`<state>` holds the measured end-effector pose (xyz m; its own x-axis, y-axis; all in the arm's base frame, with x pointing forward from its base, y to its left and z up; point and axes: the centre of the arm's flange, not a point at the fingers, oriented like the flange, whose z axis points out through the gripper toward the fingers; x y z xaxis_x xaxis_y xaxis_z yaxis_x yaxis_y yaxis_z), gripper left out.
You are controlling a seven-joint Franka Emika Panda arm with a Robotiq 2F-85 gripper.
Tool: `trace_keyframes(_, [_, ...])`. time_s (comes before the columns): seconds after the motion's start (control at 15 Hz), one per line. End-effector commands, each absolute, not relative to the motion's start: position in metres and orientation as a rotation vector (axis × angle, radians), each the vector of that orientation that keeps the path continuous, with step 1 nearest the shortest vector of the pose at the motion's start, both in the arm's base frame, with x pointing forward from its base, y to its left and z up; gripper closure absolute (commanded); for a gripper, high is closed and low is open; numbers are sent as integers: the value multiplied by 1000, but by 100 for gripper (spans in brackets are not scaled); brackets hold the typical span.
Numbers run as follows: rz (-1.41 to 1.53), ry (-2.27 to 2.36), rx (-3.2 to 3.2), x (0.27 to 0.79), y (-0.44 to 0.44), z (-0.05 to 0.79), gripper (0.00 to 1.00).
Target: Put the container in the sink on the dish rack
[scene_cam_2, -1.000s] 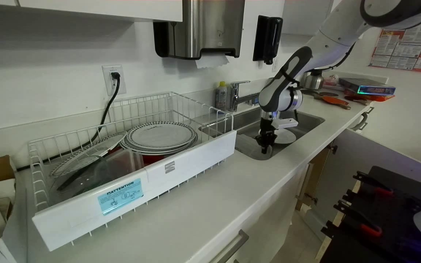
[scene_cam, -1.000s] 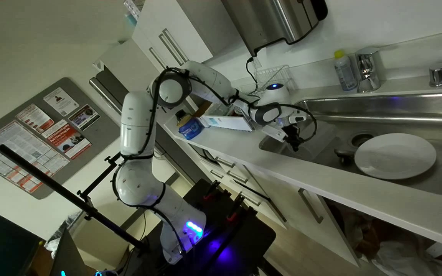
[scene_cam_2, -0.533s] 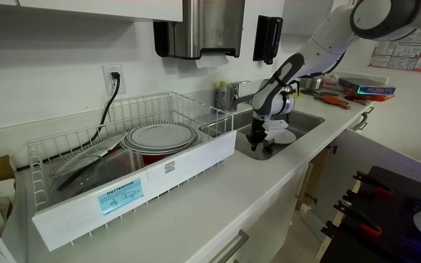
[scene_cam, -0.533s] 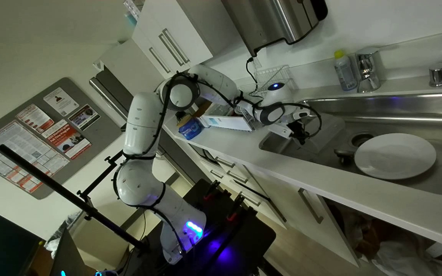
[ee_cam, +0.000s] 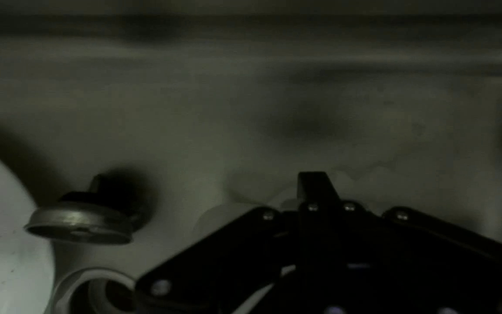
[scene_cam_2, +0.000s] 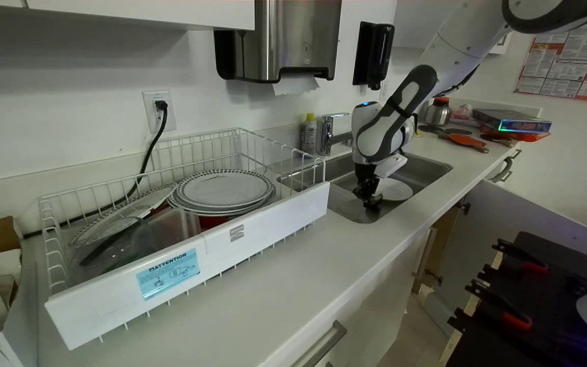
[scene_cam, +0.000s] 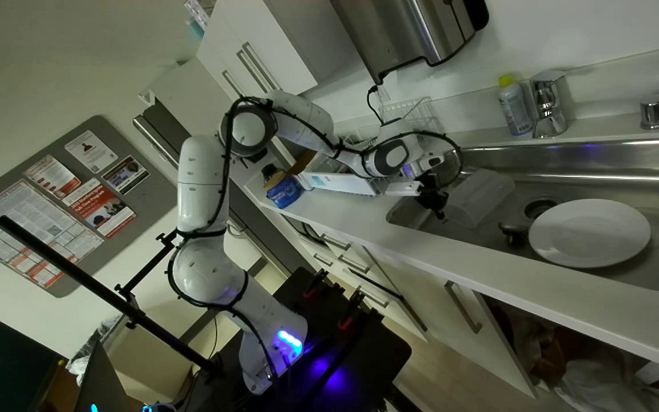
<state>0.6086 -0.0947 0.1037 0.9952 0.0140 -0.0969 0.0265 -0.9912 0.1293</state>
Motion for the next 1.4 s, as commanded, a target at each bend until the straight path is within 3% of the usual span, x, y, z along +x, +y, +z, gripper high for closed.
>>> trace_keyframes(0.0, [-151,211,2832,585,-74,126,100])
trace_keyframes(0.13, [-185,367,2748,586,-69,122,100])
trace_keyframes(0.2, [-188,442,2703,585,-66,122,74])
trace_keyframes(0.33, [-157,503,2654,583,-73,133,66])
trace_keyframes(0.53, [-145,347,2761,581,-115,165,44])
trace_keyframes(0.87, [-278,556,2705,569,-136,178,5])
trace_keyframes(1.0, [-307,619,2669,566,-132,175,0])
trace_keyframes(1.07, [-263,557,2697,576,-142,167,9])
trace_keyframes(1.13, [-271,576,2690,575,-139,165,1])
trace_keyframes(1.33, [-275,597,2683,575,-134,164,0])
